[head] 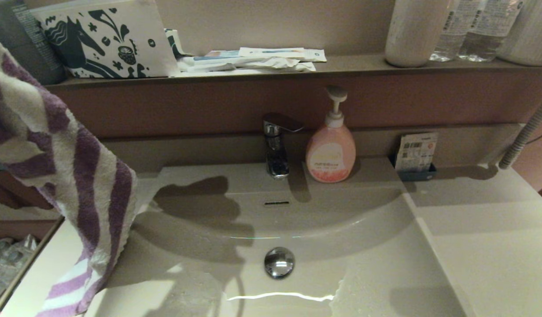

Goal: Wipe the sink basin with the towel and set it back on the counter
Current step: Pick up the cloth, then wipe the sink

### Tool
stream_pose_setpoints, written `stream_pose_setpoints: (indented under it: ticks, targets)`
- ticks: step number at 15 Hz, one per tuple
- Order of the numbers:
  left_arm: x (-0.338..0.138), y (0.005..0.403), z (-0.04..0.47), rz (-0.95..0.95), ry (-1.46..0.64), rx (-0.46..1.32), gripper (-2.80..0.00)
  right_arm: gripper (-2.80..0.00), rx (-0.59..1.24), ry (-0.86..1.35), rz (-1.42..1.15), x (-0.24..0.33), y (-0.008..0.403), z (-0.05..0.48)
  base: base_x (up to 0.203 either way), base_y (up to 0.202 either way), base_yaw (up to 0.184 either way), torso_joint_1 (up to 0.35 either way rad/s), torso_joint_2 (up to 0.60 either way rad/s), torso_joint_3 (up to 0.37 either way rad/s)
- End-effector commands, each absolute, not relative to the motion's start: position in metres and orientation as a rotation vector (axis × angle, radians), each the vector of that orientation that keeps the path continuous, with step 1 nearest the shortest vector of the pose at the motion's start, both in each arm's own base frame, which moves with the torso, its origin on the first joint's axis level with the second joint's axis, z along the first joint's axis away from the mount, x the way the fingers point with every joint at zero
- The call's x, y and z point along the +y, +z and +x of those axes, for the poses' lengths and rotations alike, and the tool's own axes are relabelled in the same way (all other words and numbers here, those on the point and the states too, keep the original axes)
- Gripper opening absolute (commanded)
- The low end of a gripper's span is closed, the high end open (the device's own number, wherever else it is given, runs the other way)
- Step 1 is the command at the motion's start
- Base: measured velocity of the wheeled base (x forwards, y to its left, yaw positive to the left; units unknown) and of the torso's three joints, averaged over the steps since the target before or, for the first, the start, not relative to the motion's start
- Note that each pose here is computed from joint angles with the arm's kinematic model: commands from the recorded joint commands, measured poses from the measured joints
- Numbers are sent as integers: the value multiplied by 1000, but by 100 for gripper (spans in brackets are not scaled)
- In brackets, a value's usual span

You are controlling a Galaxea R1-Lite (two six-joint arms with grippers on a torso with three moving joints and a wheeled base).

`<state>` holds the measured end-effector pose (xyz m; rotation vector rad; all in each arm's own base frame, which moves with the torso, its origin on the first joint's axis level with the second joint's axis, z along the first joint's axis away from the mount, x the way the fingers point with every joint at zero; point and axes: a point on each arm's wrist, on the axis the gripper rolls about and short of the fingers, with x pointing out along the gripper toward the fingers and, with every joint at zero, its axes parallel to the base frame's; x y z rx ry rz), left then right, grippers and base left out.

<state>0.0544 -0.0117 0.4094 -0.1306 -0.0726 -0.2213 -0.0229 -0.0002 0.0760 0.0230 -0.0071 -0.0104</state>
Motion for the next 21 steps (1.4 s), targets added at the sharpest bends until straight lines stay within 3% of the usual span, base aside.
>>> stream_pose_setpoints:
  ticks: [1, 5, 17, 21]
  targets:
    - [-16, 406, 58, -132, -274, -48, -280, -280, -6, -11, 23, 0, 76, -23, 0, 0, 0, 0, 0, 0]
    - [-21, 396, 70, -130, -297, 5, -280, -280, -6, -11, 23, 0, 76, -23, 0, 0, 0, 0, 0, 0]
    - [-39, 210, 131, -139, -159, 548, -280, -280, -6, -11, 23, 0, 76, -23, 0, 0, 0, 0, 0, 0]
    - [-48, 180, 166, -106, -97, 669, -280, -280, -6, -11, 23, 0, 76, -23, 0, 0, 0, 0, 0, 0]
